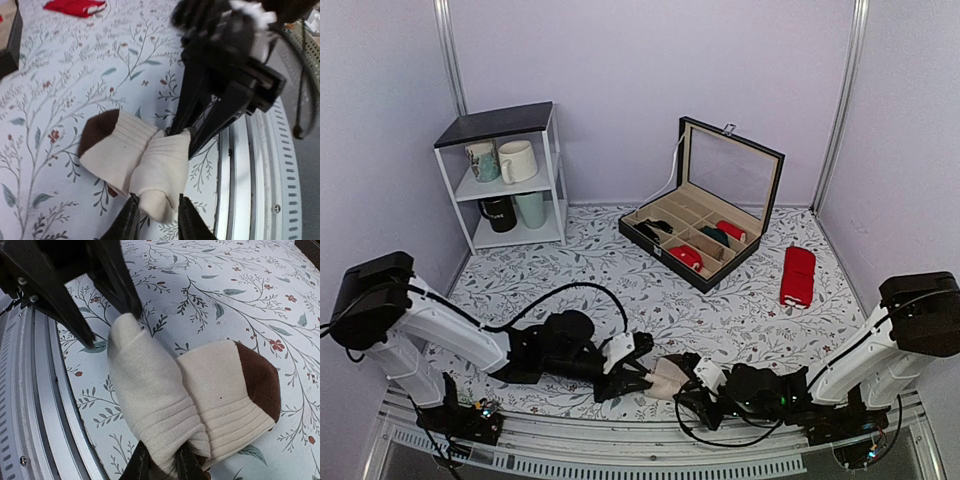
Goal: Roll the socks
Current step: Roll a pair of socks at the center of the board.
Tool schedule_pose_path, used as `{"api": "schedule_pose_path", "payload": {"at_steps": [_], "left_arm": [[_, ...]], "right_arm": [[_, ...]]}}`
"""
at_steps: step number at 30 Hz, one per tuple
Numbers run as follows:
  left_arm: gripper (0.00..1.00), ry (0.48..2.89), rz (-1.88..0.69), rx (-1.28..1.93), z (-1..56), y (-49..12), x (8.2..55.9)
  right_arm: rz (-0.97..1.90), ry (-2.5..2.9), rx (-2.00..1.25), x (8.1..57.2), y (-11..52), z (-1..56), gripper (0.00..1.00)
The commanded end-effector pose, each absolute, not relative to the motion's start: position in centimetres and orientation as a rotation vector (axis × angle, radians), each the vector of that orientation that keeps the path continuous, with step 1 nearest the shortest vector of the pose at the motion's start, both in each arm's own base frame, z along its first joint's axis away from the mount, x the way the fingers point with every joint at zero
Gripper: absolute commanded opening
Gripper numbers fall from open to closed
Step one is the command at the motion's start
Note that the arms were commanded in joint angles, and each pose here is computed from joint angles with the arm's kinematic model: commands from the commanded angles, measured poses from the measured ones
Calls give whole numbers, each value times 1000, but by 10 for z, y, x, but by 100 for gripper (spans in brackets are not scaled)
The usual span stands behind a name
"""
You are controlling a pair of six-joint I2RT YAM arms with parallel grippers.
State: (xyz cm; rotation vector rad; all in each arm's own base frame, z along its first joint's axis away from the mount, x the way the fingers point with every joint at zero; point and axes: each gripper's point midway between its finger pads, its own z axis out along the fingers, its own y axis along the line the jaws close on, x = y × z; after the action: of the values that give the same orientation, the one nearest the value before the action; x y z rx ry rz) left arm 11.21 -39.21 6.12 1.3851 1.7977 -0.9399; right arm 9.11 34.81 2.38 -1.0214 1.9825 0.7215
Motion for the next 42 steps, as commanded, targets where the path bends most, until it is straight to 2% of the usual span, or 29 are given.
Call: {"api": "schedule_pose_path", "payload": {"at_steps": [1, 3, 12, 22, 42], "left_arm": [[30, 1510, -921, 1356, 112, -388, 110], [35, 1467, -929, 1375, 111, -384, 103], [35, 1413, -929, 1487, 80, -379, 64], [40, 1365, -765, 1431, 76, -390, 84], [45, 1529, -653, 1597, 11, -405, 89]], "right_arm": [[653, 2345, -1118, 58, 288, -49, 11], [673, 2390, -1093, 55, 286, -52, 11], [705, 2544, -1036, 48, 282, -68, 11], [706, 2551, -1033, 48, 280, -68, 11], [719, 2557, -1048, 46, 279, -67, 11]]}}
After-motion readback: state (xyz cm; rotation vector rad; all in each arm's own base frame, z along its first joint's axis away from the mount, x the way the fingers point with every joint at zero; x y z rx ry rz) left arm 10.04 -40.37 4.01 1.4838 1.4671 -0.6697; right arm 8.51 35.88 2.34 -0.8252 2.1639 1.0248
